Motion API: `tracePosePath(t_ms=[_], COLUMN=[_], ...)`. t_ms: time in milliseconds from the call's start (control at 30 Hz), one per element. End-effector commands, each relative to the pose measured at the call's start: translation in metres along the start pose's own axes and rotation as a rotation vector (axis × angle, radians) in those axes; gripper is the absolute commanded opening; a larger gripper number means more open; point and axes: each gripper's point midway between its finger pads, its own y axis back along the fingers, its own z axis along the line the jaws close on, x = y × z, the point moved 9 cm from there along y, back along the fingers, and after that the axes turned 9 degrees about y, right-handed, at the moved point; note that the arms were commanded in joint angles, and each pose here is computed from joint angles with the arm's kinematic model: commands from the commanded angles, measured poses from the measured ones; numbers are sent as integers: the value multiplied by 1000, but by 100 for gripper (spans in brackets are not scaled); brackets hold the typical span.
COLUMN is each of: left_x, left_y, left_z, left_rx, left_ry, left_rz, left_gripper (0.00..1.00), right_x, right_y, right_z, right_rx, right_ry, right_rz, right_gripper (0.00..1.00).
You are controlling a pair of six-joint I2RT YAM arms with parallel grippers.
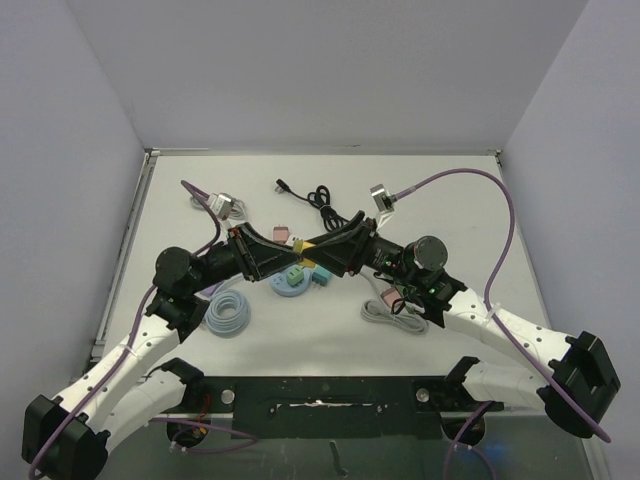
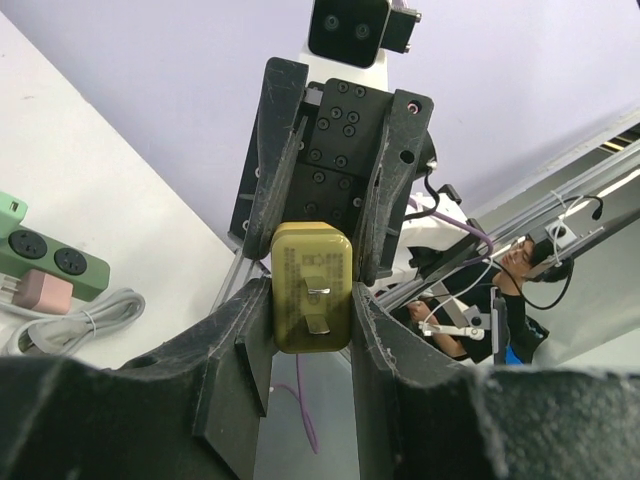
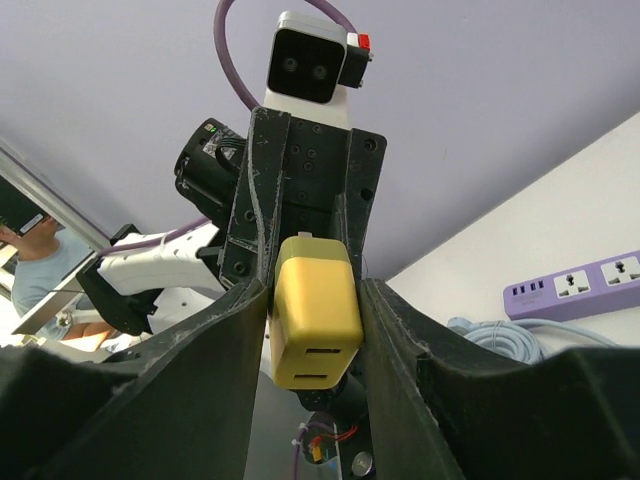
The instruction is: Insert the plug
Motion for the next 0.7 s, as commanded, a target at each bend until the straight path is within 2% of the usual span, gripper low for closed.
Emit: tracePosePath(t_ms=[0, 167, 267, 367, 500, 567, 600, 667], left_x=[-10, -10, -11, -10, -10, -10, -9, -10], left_y=[-2, 0, 2, 2, 2, 3, 3, 3], left_z=[-16, -19, -21, -20, -18, -18, -17, -14], left_rx=[70, 87, 97, 95, 96, 93, 92, 69], left_ry=[-66, -80, -89, -93, -94, -98, -101, -111], left_rz=[-86, -115, -133, -135, -132, -138, -139, -146], left_gripper=[17, 17, 17, 17, 17, 17, 17, 23], right_x=[-7, -4, -2, -2, -1, 0, 0, 0], right_y=[-2, -1, 0, -1, -4, -5, -5, -3], right_z=[27, 26, 26, 25, 21, 19, 17, 10], right_rx=[-182, -205, -210, -200, -174, -163, -150, -115], right_ry=[67, 76, 75, 68, 54, 42, 39, 44], right_rz=[-28, -21, -12, -6, 1, 5, 5, 9], right_gripper=[41, 34, 43, 43, 30, 17, 13, 9])
